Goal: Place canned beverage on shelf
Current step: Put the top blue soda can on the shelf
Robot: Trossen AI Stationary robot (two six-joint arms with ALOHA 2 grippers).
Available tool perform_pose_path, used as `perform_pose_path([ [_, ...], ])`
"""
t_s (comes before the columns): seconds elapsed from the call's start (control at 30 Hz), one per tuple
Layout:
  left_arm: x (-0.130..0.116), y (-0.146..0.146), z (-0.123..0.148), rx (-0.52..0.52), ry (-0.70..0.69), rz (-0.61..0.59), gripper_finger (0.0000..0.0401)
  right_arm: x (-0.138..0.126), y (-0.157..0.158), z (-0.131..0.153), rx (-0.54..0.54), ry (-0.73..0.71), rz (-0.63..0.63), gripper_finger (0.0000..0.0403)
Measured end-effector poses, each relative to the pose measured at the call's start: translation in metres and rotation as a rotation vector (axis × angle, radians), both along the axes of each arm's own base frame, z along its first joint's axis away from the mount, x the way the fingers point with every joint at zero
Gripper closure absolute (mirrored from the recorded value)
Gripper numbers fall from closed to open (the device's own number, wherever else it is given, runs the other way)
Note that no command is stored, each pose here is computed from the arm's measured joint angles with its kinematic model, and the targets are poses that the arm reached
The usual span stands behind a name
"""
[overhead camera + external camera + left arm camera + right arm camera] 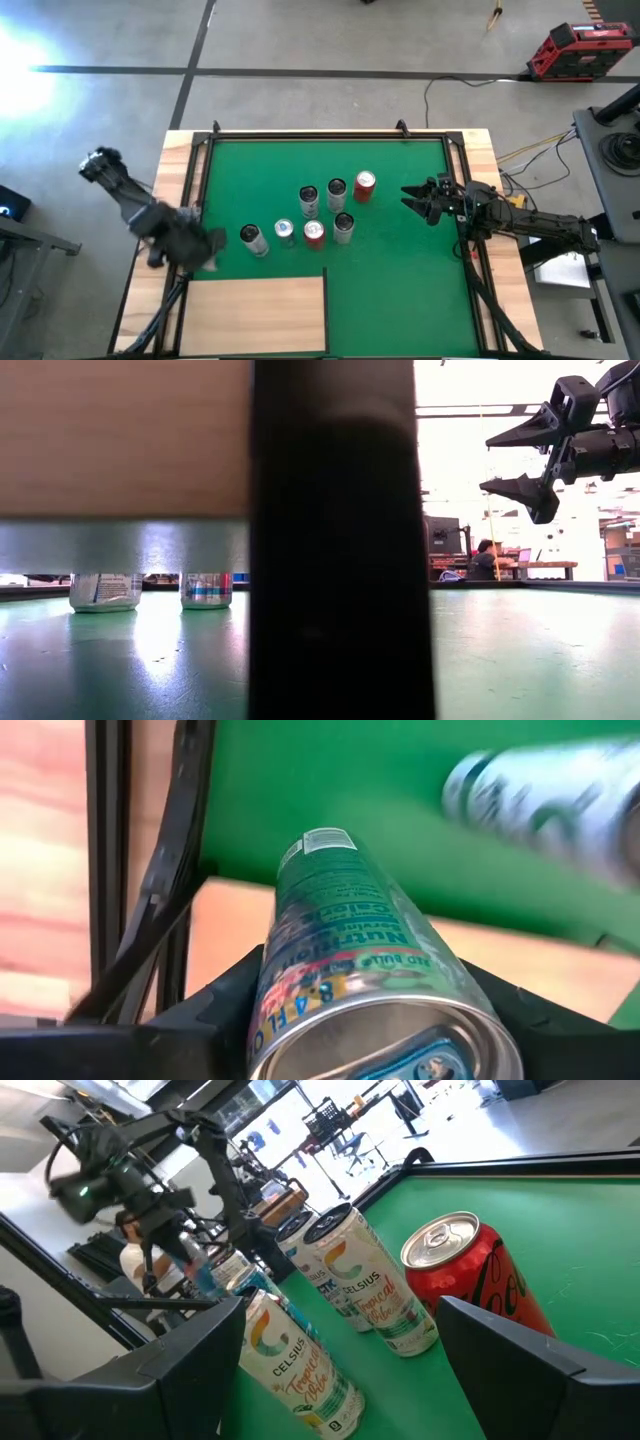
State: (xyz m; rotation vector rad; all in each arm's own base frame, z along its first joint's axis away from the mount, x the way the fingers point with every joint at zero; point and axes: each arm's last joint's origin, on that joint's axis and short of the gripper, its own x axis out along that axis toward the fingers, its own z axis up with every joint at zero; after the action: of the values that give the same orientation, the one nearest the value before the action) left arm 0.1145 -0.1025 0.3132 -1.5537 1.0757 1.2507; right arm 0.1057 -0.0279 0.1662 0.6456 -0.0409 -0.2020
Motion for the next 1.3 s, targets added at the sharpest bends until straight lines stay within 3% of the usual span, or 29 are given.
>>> perform_pose_path([
  [0.23, -0.005, -0.046, -0.005, -0.005, 0.017, -0.059, 0.0187, 0.0, 0.0, 0.0, 0.0, 0.0, 0.0, 0.0085],
  [0.53, 0.008, -0.096, 0.006, -0.021, 0.056, -0.124, 0.0187, 0.0, 0.0, 0.0, 0.0, 0.0, 0.0, 0.0085],
  [0.9, 0.005, -0.163, 0.003, 0.083, 0.081, -0.19, 0.0187, 0.0, 0.0, 0.0, 0.0, 0.0, -0.001, 0.0085],
  [1.3, 0.002, -0.189, -0.007, 0.114, 0.065, -0.24, 0.0187, 0.0, 0.0, 0.0, 0.0, 0.0, 0.0, 0.0085],
])
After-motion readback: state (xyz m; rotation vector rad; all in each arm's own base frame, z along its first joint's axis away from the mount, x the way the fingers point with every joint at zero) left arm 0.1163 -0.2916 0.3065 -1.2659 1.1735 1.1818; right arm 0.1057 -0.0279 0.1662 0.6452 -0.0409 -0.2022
